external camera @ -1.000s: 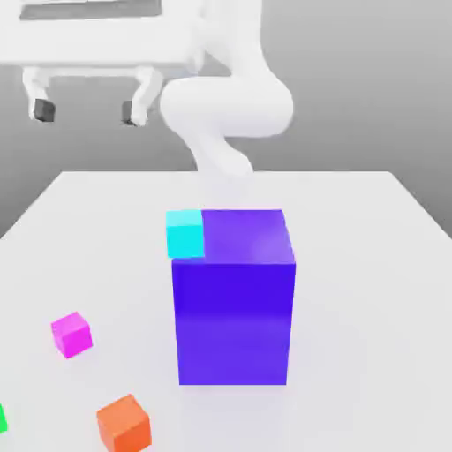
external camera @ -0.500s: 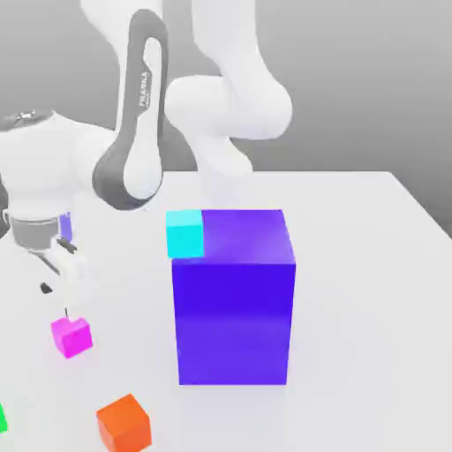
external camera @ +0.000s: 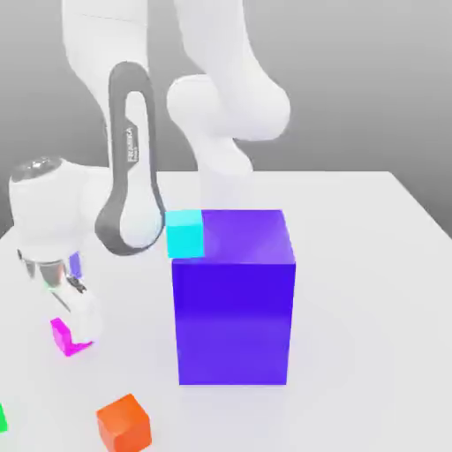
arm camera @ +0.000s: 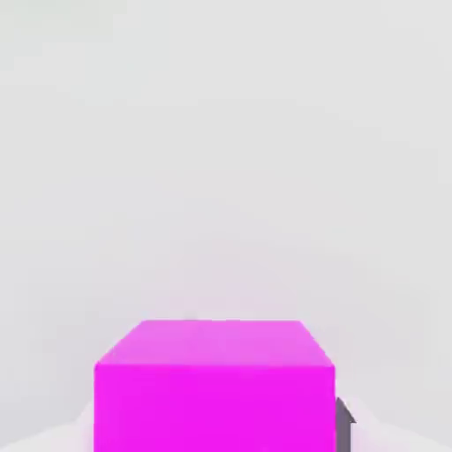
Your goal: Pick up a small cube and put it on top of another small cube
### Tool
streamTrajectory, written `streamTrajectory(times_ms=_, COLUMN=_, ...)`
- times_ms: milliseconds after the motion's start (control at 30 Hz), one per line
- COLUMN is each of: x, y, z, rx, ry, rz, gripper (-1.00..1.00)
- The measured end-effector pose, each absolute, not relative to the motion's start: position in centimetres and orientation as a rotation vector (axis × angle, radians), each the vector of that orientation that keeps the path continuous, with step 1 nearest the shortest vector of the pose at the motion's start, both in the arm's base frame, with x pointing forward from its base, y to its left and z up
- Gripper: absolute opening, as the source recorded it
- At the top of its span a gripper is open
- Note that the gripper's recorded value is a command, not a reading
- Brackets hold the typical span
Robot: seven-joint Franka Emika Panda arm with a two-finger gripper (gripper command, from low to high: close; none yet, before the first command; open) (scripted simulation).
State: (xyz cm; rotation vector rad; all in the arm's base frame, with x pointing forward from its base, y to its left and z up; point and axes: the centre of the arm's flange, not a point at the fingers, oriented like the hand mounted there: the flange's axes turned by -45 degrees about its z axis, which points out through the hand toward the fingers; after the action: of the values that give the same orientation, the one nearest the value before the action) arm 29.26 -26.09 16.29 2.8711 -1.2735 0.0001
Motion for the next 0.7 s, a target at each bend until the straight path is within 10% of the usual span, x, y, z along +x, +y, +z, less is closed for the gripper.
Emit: streamTrajectory(times_ms=700, x=45.1, y=-33.5, z=20.7, rx=2.457, ry=-1.959, rz=0.002, gripper=-1.00)
